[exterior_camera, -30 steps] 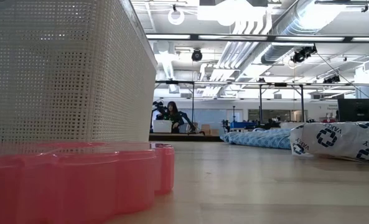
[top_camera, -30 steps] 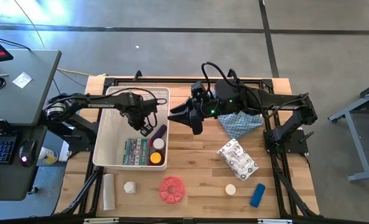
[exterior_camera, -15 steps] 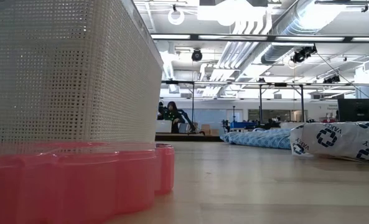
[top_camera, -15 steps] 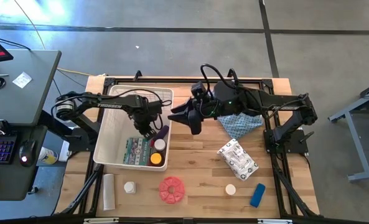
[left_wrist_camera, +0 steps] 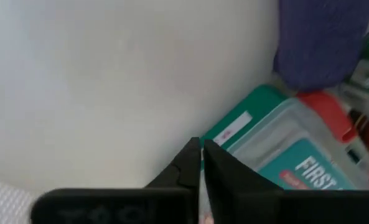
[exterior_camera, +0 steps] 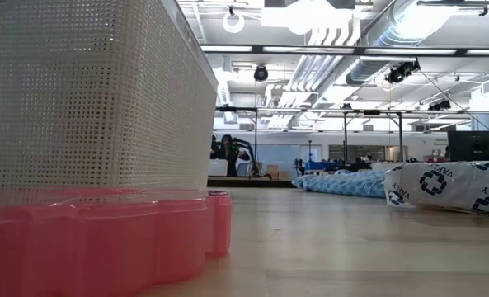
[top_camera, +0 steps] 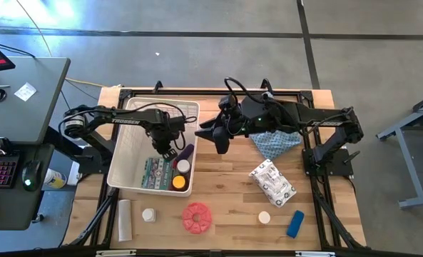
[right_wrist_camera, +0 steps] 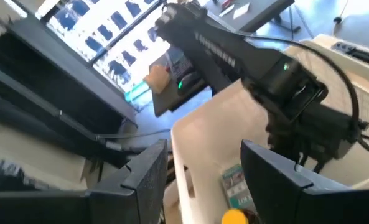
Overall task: Pick & place medical supplies in basket/bin
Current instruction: Put the blue rolled gauze into the white bin
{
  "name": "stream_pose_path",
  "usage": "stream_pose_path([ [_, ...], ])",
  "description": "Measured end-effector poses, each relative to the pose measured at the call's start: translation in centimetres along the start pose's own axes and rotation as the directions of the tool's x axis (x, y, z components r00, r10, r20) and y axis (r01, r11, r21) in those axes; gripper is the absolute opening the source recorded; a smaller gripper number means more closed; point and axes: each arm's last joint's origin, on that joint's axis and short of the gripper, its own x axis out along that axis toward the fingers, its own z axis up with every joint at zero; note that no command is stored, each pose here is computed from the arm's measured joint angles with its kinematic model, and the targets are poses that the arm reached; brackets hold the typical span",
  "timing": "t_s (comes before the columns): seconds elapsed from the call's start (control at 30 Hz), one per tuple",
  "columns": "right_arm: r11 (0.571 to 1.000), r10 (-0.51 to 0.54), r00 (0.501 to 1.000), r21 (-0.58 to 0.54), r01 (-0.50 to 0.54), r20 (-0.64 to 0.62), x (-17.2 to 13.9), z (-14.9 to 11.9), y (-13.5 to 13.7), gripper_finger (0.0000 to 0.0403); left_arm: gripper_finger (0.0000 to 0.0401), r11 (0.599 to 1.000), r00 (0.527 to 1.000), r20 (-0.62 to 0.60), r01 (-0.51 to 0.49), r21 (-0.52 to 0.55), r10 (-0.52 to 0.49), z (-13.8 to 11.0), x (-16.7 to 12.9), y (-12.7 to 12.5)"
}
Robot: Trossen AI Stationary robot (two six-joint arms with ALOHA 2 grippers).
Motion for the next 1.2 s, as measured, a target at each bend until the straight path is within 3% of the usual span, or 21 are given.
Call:
stream_pose_path([
  [0.13,0.999,-0.042,0.996,0.001,0.043,-0.082,-1.8,-1.0,0.6,0.0191,0.0081,1.000,1.000,-0.028,-0.011,-0.007,0.011,-0.5,-0.3,0.1],
  [0.3,0.971,-0.209,0.939,0.055,0.232,-0.273,-5.3,-3.4,0.6,0.0182,0.0066,1.000,1.000,-0.008,-0.005,-0.007,0.005,-1.5,-1.5,0.2],
  [0.4,0.924,-0.308,0.846,0.075,0.375,-0.435,-6.8,-5.6,0.4,0.0174,0.0048,1.000,1.000,0.011,0.002,-0.021,-0.002,-2.3,-2.4,0.3],
  [0.53,0.815,-0.439,0.665,0.045,0.578,-0.604,-8.5,-8.9,0.6,0.0159,0.0028,0.999,0.998,0.059,0.022,-0.039,-0.019,-3.4,-3.7,0.4],
  [0.6,0.777,-0.467,0.600,0.022,0.629,-0.649,-8.7,-10.7,0.8,0.0150,0.0027,0.998,0.995,0.091,0.037,-0.060,-0.032,-3.9,-4.3,0.4],
  [0.9,0.745,-0.393,0.383,-0.045,0.665,-0.836,-7.9,-21.4,0.6,0.0142,0.0078,0.982,0.965,0.245,0.132,-0.133,-0.096,-6.5,-7.1,0.7],
  [0.97,0.731,-0.358,0.364,-0.015,0.683,-0.860,-7.8,-23.7,0.5,0.0144,0.0080,0.977,0.955,0.275,0.155,-0.148,-0.110,-7.1,-7.7,0.7],
  [1.2,0.673,-0.263,0.379,0.113,0.731,-0.887,-8.5,-29.5,0.6,0.0134,0.0082,0.957,0.884,0.431,0.260,-0.128,-0.182,-9.0,-11.6,0.5],
])
